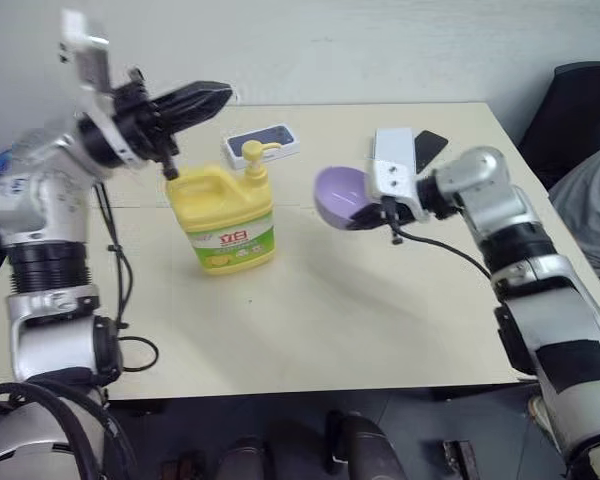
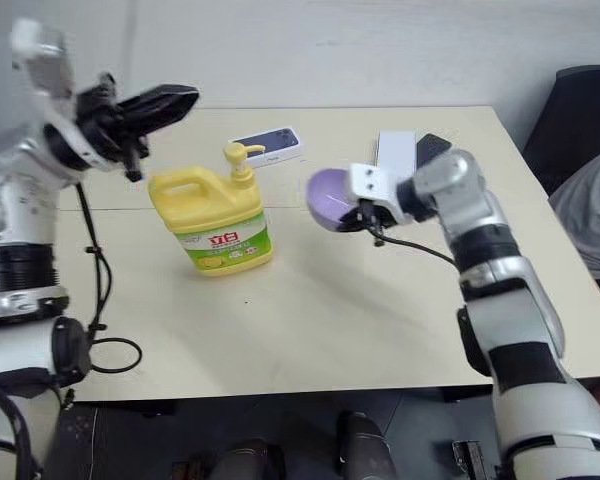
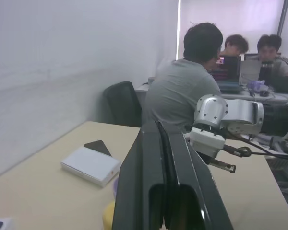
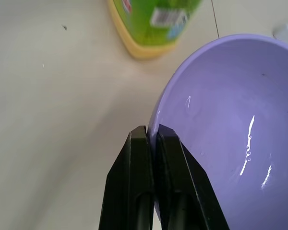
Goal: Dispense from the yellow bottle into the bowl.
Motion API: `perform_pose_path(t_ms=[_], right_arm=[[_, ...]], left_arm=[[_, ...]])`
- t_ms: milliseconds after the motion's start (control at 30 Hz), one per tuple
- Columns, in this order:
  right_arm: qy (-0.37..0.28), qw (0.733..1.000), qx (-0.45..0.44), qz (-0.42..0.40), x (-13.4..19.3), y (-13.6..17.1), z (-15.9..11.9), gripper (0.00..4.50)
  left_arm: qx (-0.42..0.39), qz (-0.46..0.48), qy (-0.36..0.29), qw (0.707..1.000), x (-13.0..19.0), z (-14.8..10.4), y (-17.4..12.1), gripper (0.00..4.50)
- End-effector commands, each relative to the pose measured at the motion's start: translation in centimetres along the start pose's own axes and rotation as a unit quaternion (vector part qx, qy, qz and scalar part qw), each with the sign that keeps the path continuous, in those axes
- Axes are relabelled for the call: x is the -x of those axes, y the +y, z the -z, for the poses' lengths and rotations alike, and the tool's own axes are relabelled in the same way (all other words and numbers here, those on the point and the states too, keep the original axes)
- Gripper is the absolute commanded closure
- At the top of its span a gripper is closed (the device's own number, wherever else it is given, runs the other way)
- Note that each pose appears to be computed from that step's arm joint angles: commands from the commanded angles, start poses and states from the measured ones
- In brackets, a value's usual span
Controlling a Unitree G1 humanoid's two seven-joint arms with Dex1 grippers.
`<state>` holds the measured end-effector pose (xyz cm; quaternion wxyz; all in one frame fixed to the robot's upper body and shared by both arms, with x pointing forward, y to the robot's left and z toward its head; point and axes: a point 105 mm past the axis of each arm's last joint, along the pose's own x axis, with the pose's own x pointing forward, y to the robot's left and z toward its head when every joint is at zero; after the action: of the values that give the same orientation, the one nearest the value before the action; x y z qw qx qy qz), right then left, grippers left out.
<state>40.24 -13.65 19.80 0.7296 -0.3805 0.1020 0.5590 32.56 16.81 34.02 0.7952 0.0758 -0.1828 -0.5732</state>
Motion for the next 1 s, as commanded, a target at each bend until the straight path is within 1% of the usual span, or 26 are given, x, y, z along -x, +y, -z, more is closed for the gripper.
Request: perform_pose_path(t_ms=[33, 100, 233, 333, 433, 467, 500, 567, 600, 633, 700, 733, 767, 800, 833, 867, 900, 933, 1000], right_arm=[[0.026, 0.998, -0.026, 0.058, 2.6, 0.4, 3.9, 4.50], [0.044, 0.996, -0.051, 0.065, 3.0, 1.7, 6.5, 4.50], [0.059, 0.991, -0.083, 0.083, 3.2, 3.2, 9.3, 4.50], [0.056, 0.988, -0.098, 0.105, 3.3, 3.6, 10.2, 4.50], [0.036, 0.988, -0.099, 0.113, 3.7, 3.8, 10.1, 3.77], [0.015, 0.988, -0.097, 0.120, 4.0, 3.7, 9.6, 3.45], [-0.009, 0.986, -0.090, 0.141, 4.5, 3.3, 9.0, 3.07], [-0.073, 0.979, -0.041, 0.185, 5.9, 2.5, 7.0, 2.38], [-0.119, 0.969, -0.028, 0.216, 7.0, 2.1, 5.8, 2.04], [-0.161, 0.960, -0.020, 0.228, 7.8, 2.3, 4.8, 1.67], [-0.208, 0.951, -0.008, 0.230, 8.6, 3.3, 3.5, 0.99], [-0.222, 0.950, -0.009, 0.220, 8.6, 4.2, 3.2, 0.63], [-0.233, 0.949, -0.016, 0.211, 8.4, 5.1, 3.0, 0.23], [-0.237, 0.950, -0.028, 0.202, 7.4, 6.8, 3.0, 0.04], [-0.235, 0.960, -0.040, 0.147, 5.8, 10.0, 3.2, 0.04], [-0.228, 0.968, -0.021, 0.102, 4.3, 13.2, 3.4, 0.04], [-0.232, 0.970, -0.032, 0.063, 3.1, 15.8, 3.6, 0.04], [-0.236, 0.970, -0.040, 0.042, 2.6, 17.4, 3.7, 0.04], [-0.232, 0.970, -0.047, 0.048, 2.1, 18.6, 4.3, 0.04]], left_arm=[[0.005, 0.017, 0.067, 0.998, 2.5, 2.9, -2.5, 4.48], [0.030, 0.000, 0.098, 0.995, 4.4, 5.3, -3.9, 4.48], [0.069, -0.049, 0.117, 0.989, 6.9, 9.1, -5.8, 4.48], [0.087, -0.068, 0.149, 0.983, 8.2, 12.0, -7.4, 3.92], [0.094, -0.078, 0.170, 0.978, 9.2, 13.9, -8.8, 3.08], [0.095, -0.076, 0.181, 0.976, 9.6, 14.4, -9.4, 2.77], [0.099, -0.074, 0.193, 0.973, 10.2, 14.8, -10.1, 2.42], [0.089, -0.097, 0.219, 0.967, 11.6, 15.8, -10.7, 1.80], [0.090, -0.111, 0.231, 0.963, 12.4, 16.3, -11.0, 1.52], [0.085, -0.124, 0.246, 0.958, 13.2, 16.7, -11.3, 1.19], [0.079, -0.136, 0.260, 0.953, 14.2, 17.2, -12.0, 0.60], [0.079, -0.145, 0.263, 0.951, 14.6, 17.4, -12.3, 0.31], [0.073, -0.154, 0.268, 0.948, 14.8, 17.7, -12.6, 0.31], [0.068, -0.154, 0.278, 0.946, 15.0, 18.3, -13.4, 0.31], [0.054, -0.163, 0.302, 0.938, 15.4, 19.2, -14.2, 0.31], [0.039, -0.177, 0.309, 0.933, 15.4, 19.8, -14.6, 0.31], [0.041, -0.188, 0.314, 0.930, 15.2, 20.3, -14.9, 0.31], [0.043, -0.196, 0.315, 0.928, 15.0, 20.5, -15.0, 0.31], [0.037, -0.215, 0.295, 0.930, 14.1, 20.3, -14.6, 0.31]])
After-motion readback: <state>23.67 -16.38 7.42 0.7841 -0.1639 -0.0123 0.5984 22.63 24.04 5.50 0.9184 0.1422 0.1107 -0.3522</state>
